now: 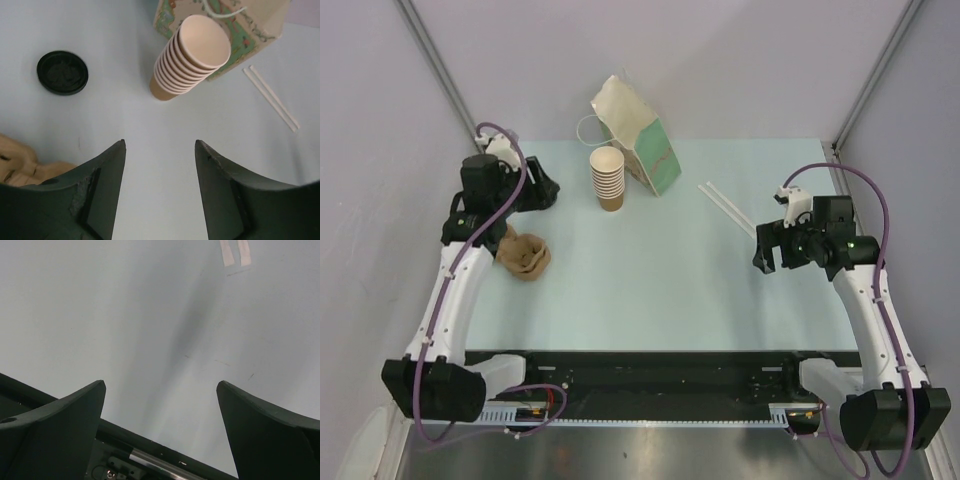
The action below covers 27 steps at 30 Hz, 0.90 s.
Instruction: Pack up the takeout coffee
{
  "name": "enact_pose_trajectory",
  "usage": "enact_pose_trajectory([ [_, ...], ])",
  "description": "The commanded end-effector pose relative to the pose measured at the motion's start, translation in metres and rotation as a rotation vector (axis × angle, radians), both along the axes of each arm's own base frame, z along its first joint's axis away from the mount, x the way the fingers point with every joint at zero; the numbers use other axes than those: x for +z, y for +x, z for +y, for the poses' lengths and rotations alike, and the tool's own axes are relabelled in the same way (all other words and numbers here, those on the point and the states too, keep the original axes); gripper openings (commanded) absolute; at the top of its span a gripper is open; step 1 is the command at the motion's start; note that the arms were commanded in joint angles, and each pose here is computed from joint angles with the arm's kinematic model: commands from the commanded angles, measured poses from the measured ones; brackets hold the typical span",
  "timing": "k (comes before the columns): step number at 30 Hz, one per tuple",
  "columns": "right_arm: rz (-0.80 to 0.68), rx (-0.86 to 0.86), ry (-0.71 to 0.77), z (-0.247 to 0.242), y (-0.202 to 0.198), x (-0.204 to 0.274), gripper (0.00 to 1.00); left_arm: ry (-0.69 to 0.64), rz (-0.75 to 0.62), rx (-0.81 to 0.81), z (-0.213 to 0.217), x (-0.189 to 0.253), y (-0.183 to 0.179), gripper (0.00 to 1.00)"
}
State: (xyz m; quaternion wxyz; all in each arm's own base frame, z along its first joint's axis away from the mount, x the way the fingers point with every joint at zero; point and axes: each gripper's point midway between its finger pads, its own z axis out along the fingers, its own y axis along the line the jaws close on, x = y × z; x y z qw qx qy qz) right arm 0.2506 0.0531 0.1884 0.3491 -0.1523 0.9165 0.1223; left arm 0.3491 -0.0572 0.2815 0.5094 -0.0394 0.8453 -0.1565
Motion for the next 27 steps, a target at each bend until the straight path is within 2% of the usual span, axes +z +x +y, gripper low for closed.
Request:
enact_pose_trajectory([
  [1,-0.043,0.001,0.018,0.005,0.01,0.013,1.0,-0.103,-0.158,0.007,-0.025,0.047,0.039,0.61],
  [7,-0.027,-0.006,0.007,0.003,0.012,0.009,1.0,-0.201,-0.14,-0.014,-0.052,0.034,0.074,0.57],
  [11,-0.018,-0.009,0.003,0.002,0.014,0.006,1.0,-0.212,-0.145,-0.037,-0.071,0.03,0.093,0.56],
  [20,-0.004,-0.013,0.001,0.001,0.016,0.002,1.0,-0.241,-0.07,-0.016,-0.083,-0.004,0.125,0.48],
  [27,0.005,-0.018,0.002,0.001,0.018,0.0,1.0,-0.253,-0.052,0.0,-0.086,-0.013,0.139,0.44],
])
